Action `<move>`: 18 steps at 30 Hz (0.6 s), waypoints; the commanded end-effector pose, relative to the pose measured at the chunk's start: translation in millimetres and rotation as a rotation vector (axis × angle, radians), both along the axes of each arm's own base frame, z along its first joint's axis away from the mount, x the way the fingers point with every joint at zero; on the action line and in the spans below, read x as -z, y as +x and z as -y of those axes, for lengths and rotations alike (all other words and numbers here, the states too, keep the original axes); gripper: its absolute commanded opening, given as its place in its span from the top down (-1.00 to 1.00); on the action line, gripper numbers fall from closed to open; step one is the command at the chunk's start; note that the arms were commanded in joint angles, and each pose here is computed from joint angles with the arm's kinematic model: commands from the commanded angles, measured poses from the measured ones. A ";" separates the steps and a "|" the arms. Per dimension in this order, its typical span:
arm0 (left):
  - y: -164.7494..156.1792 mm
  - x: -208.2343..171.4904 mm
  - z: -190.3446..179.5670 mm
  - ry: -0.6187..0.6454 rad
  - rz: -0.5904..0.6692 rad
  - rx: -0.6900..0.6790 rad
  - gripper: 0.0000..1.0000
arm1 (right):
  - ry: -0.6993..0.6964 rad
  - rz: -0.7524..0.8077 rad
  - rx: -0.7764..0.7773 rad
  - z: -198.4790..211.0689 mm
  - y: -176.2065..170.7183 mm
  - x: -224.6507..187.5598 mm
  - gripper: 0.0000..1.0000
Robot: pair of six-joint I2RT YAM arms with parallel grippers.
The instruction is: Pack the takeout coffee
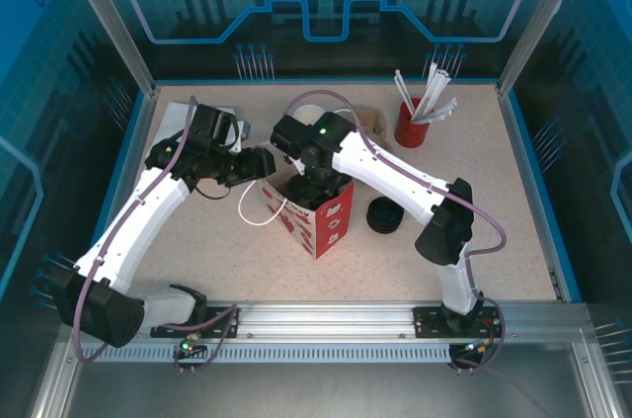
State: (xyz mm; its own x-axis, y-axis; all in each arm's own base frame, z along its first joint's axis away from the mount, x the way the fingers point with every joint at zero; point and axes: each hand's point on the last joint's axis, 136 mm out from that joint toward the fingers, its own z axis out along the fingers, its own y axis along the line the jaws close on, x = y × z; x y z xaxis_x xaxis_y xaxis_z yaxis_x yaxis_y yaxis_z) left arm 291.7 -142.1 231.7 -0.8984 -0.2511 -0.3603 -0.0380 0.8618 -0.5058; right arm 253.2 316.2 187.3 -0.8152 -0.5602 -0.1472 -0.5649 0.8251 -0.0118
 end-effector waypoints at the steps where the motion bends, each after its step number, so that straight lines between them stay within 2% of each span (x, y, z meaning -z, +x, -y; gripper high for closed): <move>1: -2.7 3.5 -3.0 0.025 -0.010 0.016 -0.26 | 0.031 0.035 0.000 4.6 5.3 -11.2 -0.66; 9: -2.6 4.3 -4.1 0.032 -0.013 0.014 -0.36 | 0.033 0.051 -0.007 7.2 8.4 -7.0 -0.66; 18: 0.6 5.7 -4.9 0.040 -0.020 0.010 -0.36 | 0.040 0.044 -0.039 10.1 7.7 -0.9 -0.67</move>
State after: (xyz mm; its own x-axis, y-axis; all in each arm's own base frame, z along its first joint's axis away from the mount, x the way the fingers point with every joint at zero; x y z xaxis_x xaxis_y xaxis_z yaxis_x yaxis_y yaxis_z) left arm 291.3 -141.9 228.6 -0.9034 -0.2471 -0.3506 -0.0424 0.8648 -0.5003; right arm 257.5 311.3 178.1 -0.7957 -0.5806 -0.1721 -0.5879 0.8089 -0.0107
